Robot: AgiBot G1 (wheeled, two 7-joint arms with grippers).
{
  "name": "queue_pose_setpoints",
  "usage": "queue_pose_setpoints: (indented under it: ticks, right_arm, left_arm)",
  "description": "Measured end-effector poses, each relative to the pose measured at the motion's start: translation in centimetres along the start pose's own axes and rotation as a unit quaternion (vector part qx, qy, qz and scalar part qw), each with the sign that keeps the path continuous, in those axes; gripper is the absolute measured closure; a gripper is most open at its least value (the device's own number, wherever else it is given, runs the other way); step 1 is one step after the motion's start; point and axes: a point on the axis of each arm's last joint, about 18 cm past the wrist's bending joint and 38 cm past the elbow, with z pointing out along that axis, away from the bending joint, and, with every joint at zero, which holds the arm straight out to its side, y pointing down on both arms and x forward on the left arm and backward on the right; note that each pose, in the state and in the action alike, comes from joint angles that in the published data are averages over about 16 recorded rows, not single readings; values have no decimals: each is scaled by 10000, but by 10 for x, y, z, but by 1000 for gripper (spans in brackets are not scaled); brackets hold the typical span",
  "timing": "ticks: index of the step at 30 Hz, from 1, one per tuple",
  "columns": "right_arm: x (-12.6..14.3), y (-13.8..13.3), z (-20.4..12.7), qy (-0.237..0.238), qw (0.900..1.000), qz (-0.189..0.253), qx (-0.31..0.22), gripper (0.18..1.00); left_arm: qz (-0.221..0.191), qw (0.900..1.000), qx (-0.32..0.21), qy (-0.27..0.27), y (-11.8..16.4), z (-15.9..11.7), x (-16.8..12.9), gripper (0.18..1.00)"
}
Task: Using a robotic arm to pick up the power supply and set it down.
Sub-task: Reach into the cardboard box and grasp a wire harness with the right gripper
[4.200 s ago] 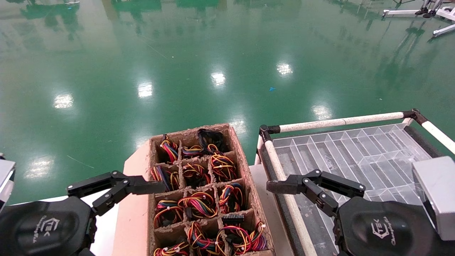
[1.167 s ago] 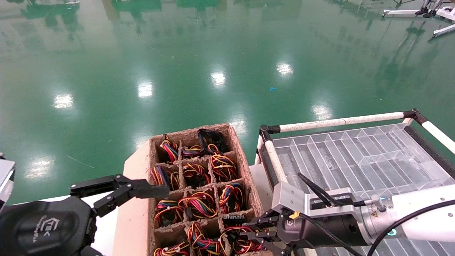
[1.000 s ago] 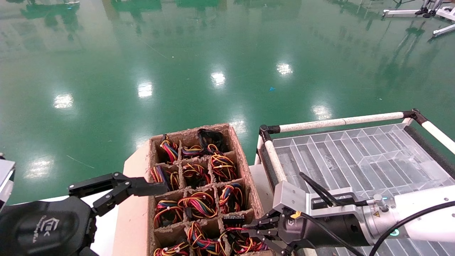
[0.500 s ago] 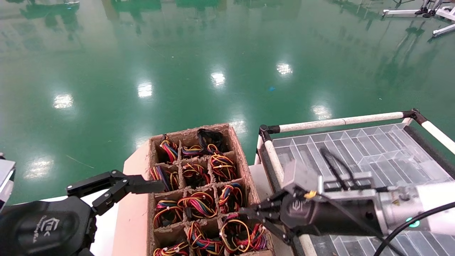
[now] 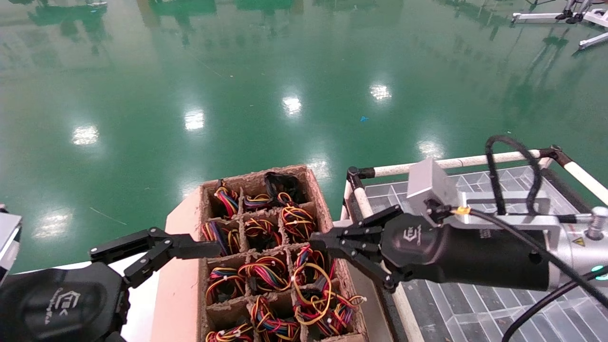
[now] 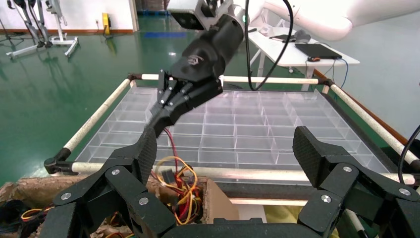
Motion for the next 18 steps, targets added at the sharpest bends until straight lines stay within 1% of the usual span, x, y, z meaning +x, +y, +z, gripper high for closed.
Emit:
queue_pose_setpoints:
  ticks: [5,11,18]
  right_arm:
    - [-2,13,3,-34,9991,114,-403,987]
    - [-6,29,9,-163,9949,291,-950,987]
    - [-8,36,15,-320,9897,382,-1339,971]
  left_arm:
    - [0,10000,0,0,0,0,0,184]
    - [0,10000,0,0,0,0,0,184]
    - [0,10000,0,0,0,0,0,184]
